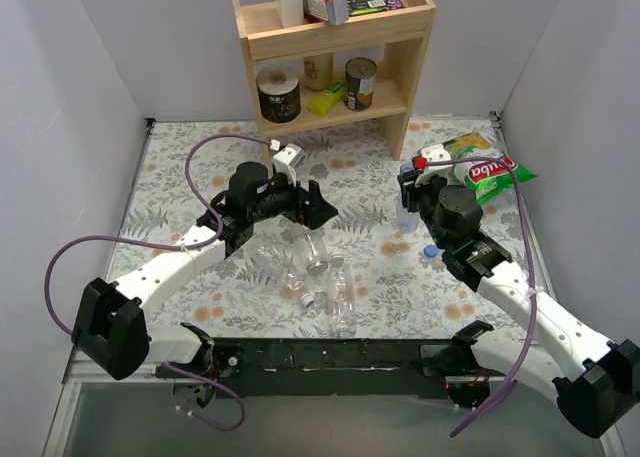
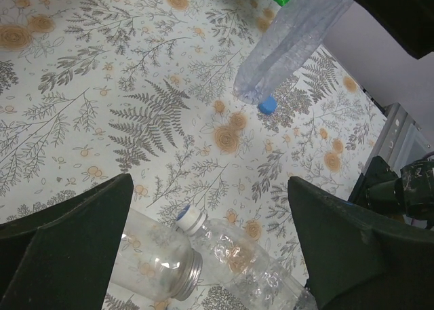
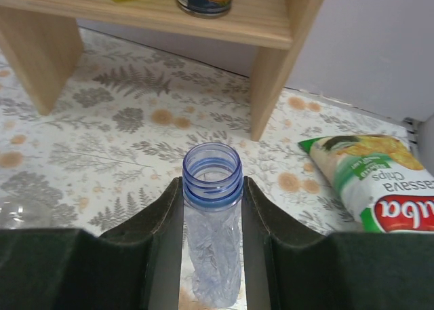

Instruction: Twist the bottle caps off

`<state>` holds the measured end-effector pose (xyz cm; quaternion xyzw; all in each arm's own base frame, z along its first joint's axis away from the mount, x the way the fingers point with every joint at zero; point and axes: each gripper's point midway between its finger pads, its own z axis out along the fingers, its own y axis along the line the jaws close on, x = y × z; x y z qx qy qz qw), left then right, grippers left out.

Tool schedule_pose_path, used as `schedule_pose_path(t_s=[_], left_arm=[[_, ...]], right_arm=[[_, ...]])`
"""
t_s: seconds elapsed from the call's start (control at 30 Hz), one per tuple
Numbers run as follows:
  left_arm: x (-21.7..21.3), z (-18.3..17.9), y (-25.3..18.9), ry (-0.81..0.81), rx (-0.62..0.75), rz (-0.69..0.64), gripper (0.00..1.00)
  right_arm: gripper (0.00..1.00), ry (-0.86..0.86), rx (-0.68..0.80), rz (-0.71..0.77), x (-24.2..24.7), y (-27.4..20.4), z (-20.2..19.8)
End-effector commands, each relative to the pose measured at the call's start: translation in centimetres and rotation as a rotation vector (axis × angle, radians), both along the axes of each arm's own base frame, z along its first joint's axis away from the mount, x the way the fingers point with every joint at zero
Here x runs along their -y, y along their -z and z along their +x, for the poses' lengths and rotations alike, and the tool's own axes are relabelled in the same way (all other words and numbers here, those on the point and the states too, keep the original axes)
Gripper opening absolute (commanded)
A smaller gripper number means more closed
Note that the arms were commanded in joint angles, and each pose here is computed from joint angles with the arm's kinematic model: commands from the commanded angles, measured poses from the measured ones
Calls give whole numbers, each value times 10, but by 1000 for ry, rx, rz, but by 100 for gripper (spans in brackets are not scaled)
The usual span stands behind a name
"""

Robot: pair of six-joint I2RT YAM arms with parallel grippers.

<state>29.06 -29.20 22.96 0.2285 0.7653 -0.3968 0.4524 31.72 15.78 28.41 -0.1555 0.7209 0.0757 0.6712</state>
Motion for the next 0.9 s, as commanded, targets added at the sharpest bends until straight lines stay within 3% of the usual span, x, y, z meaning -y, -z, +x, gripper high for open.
schedule_pose_path(t_s=[0.0, 0.23, 0.87], left_arm=[[-6, 2, -14, -26, 35, -27, 98], [-7, 4, -10, -36, 34, -20, 98], [-5, 3, -5, -15, 28, -13, 98]], right_arm=[[1, 134, 214, -4, 28, -36, 9], [1, 208, 229, -3, 49, 1, 13], [1, 281, 346, 34, 79, 8, 22]])
